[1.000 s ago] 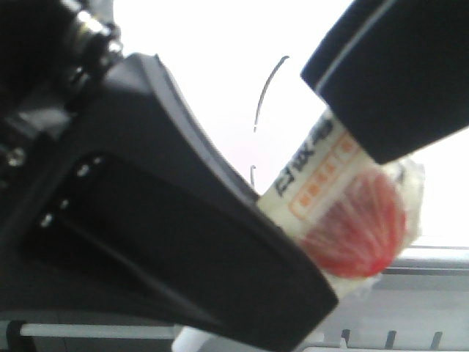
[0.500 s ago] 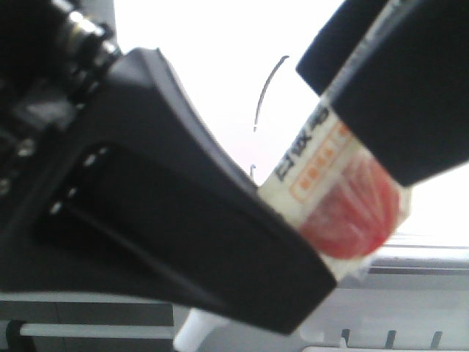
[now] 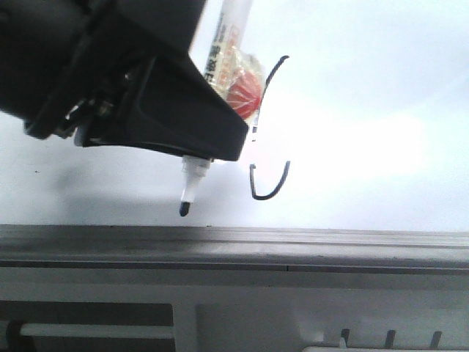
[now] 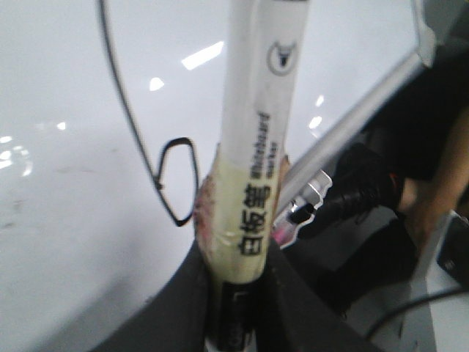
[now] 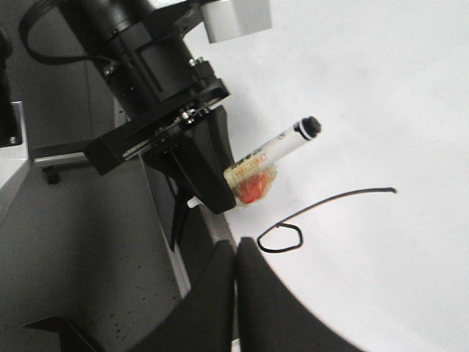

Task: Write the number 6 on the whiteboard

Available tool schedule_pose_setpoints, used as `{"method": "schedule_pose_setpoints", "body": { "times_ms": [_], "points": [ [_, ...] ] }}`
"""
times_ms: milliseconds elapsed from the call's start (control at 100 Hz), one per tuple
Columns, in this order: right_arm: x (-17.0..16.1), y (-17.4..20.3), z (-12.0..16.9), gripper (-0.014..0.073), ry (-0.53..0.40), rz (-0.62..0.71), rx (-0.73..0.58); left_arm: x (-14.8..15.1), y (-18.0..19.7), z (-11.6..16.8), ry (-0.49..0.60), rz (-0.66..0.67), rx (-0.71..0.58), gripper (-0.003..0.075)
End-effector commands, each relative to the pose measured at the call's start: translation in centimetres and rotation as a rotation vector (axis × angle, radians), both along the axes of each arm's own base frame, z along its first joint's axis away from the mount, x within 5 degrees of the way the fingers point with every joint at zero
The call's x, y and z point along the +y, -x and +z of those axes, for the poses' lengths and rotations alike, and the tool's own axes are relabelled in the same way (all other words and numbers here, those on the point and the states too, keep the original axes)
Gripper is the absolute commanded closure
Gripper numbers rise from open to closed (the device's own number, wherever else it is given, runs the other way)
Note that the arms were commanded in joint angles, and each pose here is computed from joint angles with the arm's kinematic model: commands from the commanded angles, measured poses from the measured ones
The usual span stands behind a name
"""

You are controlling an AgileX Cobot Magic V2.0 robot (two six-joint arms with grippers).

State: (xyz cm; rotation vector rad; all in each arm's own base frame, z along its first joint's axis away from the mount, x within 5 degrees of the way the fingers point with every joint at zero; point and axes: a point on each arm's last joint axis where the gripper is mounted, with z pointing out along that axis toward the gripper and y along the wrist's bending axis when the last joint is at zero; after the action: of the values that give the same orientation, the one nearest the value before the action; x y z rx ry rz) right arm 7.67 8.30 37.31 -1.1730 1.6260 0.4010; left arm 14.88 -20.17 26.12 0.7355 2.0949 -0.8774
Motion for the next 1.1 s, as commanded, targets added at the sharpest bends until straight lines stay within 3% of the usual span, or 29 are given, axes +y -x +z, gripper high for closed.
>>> {"method": "schedule_pose_setpoints", "body": {
  "times_ms": [0,390,1090],
  "points": [
    [-0.6,0.1,1.3,0.0660,-0.059,-0.058,-0.056,0.3,-1.3,1.0,0.076,0.177,0.014,0.0739],
    [-0.6,0.1,0.5,0.0660,-0.051,-0.068,-0.008,0.8,-3.3,-0.5,0.019,0.391,-0.005,0.0739],
    [-0.6,0.0,0.5,0.0660,-0.067,-0.080,0.012,1.4,-3.9,-0.6,0.000,0.474,-0.043,0.0739]
  ]
}}
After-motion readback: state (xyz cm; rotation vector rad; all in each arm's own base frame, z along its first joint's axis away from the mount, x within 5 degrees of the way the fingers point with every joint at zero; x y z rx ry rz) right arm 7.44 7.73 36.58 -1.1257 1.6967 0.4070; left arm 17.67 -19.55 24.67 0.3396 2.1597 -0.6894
